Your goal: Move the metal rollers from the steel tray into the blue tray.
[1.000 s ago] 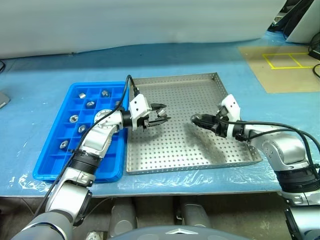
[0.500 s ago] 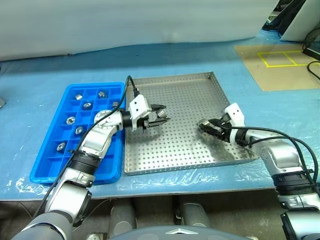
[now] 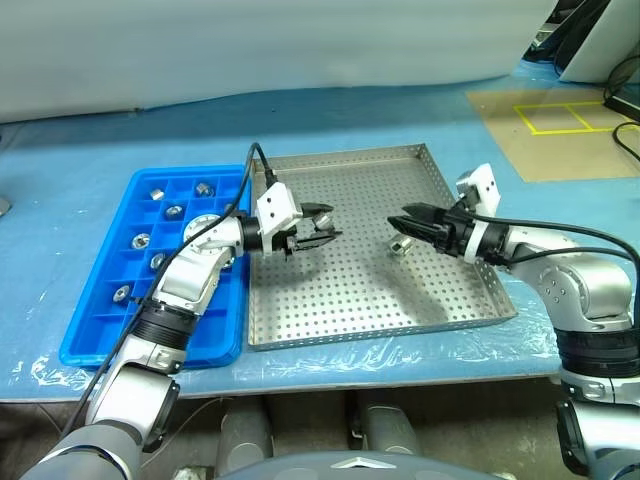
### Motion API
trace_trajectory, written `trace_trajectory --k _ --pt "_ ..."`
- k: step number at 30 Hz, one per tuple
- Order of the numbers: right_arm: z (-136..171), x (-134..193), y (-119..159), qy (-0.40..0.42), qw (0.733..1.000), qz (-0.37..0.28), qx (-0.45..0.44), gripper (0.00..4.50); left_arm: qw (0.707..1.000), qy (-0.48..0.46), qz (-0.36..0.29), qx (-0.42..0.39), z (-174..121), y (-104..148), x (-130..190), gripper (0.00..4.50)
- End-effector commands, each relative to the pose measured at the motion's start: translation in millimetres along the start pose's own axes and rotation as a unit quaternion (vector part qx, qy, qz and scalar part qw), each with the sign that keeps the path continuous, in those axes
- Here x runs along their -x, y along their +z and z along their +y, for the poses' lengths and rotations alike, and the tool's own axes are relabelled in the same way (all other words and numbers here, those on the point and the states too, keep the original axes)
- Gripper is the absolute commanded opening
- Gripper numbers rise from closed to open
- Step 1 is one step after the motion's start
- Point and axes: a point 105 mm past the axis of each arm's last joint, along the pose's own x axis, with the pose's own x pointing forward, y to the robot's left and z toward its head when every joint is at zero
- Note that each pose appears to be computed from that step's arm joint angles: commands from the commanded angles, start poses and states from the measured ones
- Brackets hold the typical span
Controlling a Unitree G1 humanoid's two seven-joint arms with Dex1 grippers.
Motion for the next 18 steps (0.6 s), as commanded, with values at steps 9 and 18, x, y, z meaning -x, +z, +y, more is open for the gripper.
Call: trace_trajectory --k 9,18 --pt "36.3 -46.8 25.5 0.111 0.993 -0.018 0.037 2.48 0.990 0.140 0.018 -0.017 37.7 10.8 62.0 1.88" --pt "54.2 -84.0 26.4 0.193 0.980 -0.009 0.049 2.48 0.964 0.247 0.095 -0.031 41.7 -2.1 129.4 1.88"
